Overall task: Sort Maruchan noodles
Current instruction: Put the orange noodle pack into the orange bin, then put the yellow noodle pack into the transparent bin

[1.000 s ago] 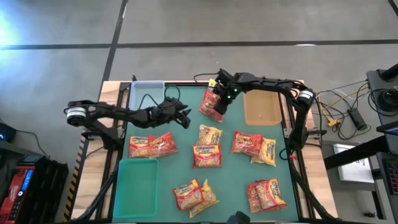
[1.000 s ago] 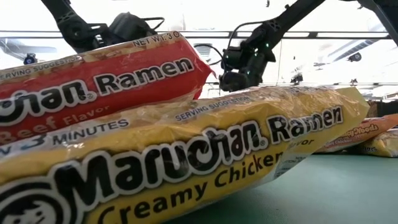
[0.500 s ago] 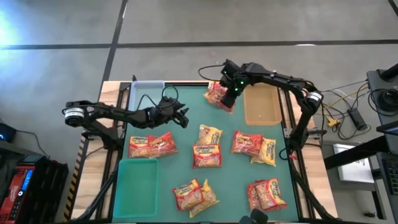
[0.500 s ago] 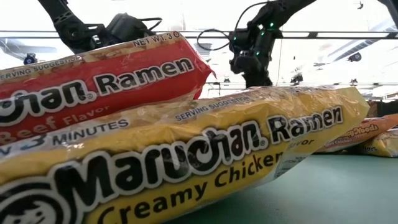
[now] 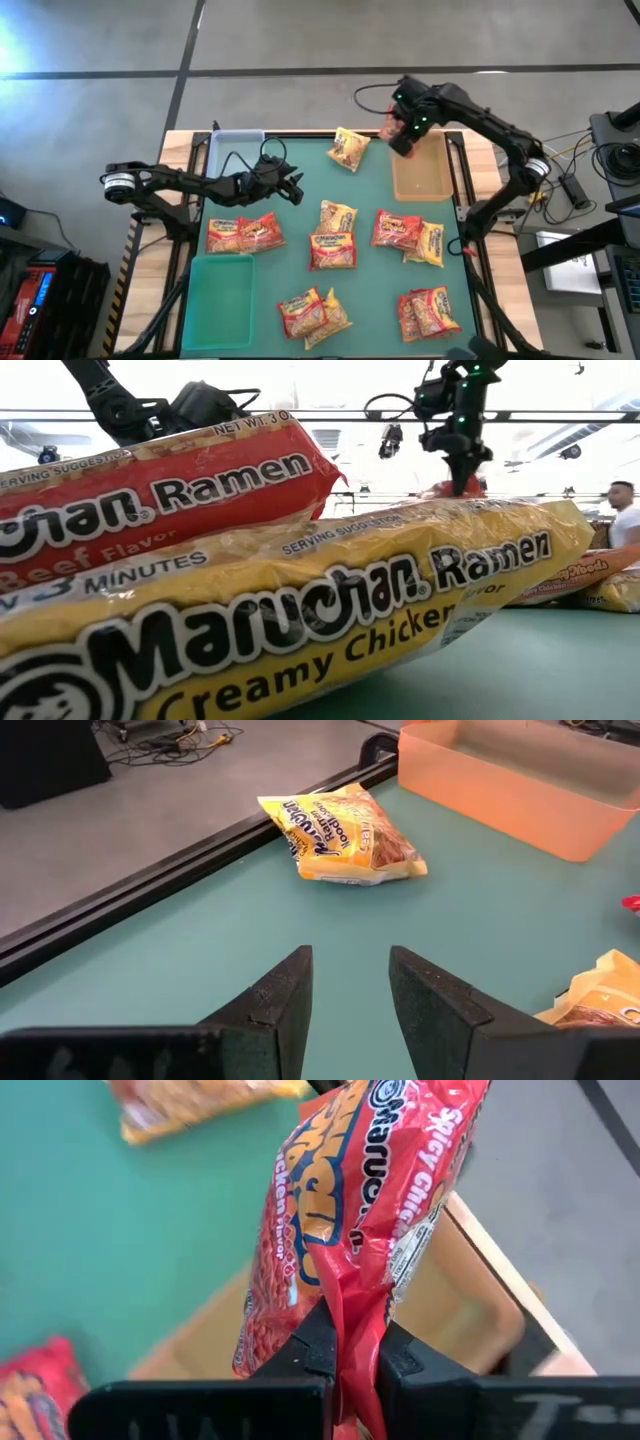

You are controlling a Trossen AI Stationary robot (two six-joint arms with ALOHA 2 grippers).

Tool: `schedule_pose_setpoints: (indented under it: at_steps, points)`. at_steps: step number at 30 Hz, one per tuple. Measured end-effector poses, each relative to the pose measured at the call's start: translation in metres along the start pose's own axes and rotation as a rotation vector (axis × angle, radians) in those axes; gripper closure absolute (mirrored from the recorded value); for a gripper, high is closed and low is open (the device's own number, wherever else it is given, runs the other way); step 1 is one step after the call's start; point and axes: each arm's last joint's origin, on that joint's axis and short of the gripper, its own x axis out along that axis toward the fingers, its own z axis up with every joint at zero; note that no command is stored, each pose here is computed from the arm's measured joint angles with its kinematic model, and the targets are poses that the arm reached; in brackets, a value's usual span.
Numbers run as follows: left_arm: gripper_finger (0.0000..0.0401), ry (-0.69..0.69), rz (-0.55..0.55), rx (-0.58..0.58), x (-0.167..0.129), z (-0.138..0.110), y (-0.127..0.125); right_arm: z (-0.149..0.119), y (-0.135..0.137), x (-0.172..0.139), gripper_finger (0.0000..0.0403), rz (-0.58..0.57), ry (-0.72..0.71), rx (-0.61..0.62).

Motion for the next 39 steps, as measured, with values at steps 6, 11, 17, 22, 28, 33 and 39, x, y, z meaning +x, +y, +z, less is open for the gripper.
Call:
schedule_pose_setpoints:
  at_steps: [6, 11, 17, 22, 28, 33, 39]
  points:
    - [0.0282, 0.0, 0.0, 0.0, 0.0, 0.0, 0.0, -0.011, -0.01, 0.009, 0.0395, -0.175, 0.094, -0.083]
    - [0.0282, 0.0, 0.0, 0.0, 0.0, 0.0, 0.0, -0.016, -0.01, 0.03, 0.0395, -0.151, 0.177, -0.189]
    - [0.0282, 0.0, 0.0, 0.0, 0.0, 0.0, 0.0, -0.016, -0.016, 0.062, 0.0392, -0.161, 0.198, -0.224]
    - [0.0282, 0.004, 0.001, 0.003, 0.0, 0.0, 0.0, -0.011, -0.022, 0.074, 0.0369, -0.219, 0.165, -0.224]
    - [0.0282, 0.007, 0.002, 0.007, 0.0, -0.001, 0.0, -0.012, -0.029, 0.078, 0.032, -0.255, 0.191, -0.199]
    - [0.0282, 0.007, 0.002, 0.006, 0.0, -0.001, 0.0, -0.012, -0.038, 0.069, 0.028, -0.607, 0.234, -0.146]
    - [0.0282, -0.005, 0.0, -0.009, 0.002, -0.001, -0.001, -0.008, -0.034, 0.045, 0.0274, -0.595, 0.098, -0.003]
